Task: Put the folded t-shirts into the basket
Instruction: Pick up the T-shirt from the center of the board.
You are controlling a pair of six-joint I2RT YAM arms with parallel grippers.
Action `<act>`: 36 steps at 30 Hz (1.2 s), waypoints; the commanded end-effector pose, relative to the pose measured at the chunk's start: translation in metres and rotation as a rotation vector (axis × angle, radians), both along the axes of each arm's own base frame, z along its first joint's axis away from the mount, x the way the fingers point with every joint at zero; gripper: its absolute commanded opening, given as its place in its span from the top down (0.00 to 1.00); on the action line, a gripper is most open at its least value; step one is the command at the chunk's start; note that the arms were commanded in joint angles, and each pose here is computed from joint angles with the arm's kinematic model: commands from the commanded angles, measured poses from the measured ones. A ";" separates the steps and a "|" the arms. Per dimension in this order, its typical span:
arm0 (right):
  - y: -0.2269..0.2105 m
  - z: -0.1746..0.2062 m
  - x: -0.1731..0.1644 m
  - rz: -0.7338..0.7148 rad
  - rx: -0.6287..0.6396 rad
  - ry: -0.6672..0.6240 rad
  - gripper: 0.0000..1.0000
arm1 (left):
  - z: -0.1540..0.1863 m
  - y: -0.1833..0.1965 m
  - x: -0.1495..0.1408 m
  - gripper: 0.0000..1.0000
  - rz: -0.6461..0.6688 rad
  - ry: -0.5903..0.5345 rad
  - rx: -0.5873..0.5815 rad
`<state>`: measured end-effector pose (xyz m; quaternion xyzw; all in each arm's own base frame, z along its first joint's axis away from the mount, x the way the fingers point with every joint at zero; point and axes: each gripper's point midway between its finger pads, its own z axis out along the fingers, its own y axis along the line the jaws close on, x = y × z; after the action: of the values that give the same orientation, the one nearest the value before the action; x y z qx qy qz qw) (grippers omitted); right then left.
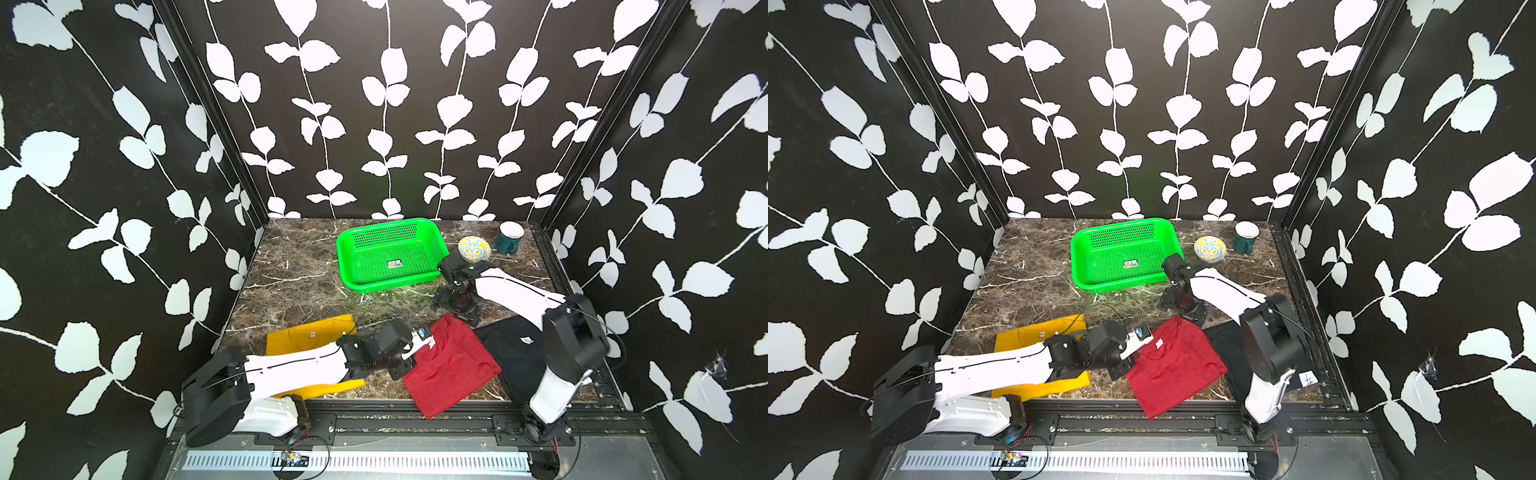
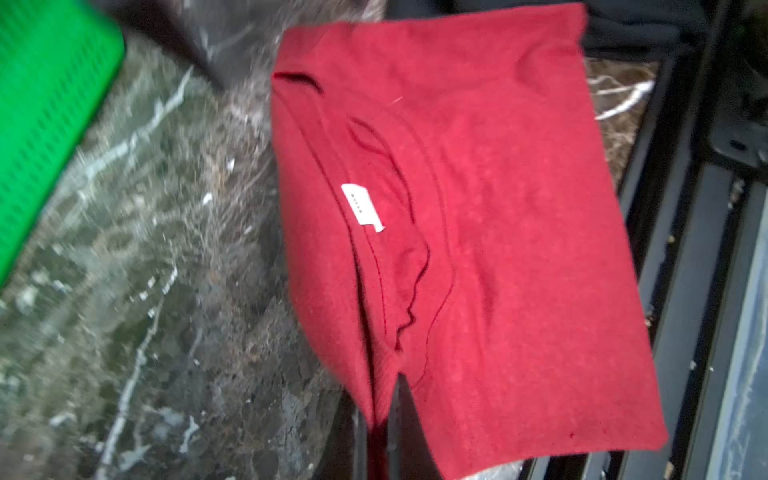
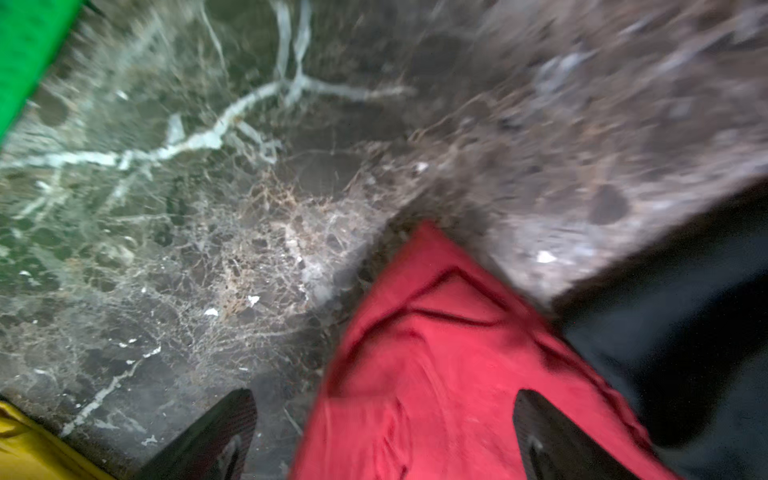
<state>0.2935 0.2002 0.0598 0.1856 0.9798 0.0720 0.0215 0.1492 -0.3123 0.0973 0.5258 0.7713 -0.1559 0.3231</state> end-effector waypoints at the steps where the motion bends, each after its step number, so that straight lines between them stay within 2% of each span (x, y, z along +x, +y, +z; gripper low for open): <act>1: 0.013 -0.011 -0.005 -0.014 0.049 0.071 0.02 | 0.006 0.006 0.012 1.00 0.003 -0.183 0.108; 6: 0.007 -0.025 -0.012 0.007 0.001 0.116 0.01 | 0.016 -0.009 -0.003 1.00 -0.092 -0.374 0.187; 11: -0.003 -0.029 -0.015 0.023 -0.050 0.118 0.09 | 0.027 -0.019 -0.010 1.00 -0.121 -0.456 0.196; 17: -0.027 -0.018 -0.011 0.027 -0.158 0.048 0.36 | 0.036 -0.016 -0.016 1.00 -0.132 -0.456 0.163; 20: -0.032 -0.007 -0.010 0.017 -0.167 0.018 0.59 | 0.042 -0.013 -0.019 1.00 -0.137 -0.455 0.131; 23: -0.027 0.002 -0.011 -0.005 -0.115 0.001 0.86 | 0.046 -0.012 -0.020 1.00 -0.136 -0.455 0.108; 25: -0.022 0.009 -0.014 -0.035 -0.070 -0.009 1.00 | 0.046 -0.012 -0.019 1.00 -0.133 -0.457 0.109; 33: -0.012 0.053 -0.016 -0.173 0.095 -0.097 1.00 | 0.066 -0.007 -0.005 1.00 -0.078 -0.534 0.127; 36: -0.011 0.075 -0.011 -0.225 0.137 -0.160 1.00 | 0.073 -0.011 -0.003 1.00 -0.098 -0.555 0.078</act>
<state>0.2756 0.1854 0.1091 0.2532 0.9585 0.1134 0.0663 0.1398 -0.3204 0.1467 0.6127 0.6458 0.0176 0.4552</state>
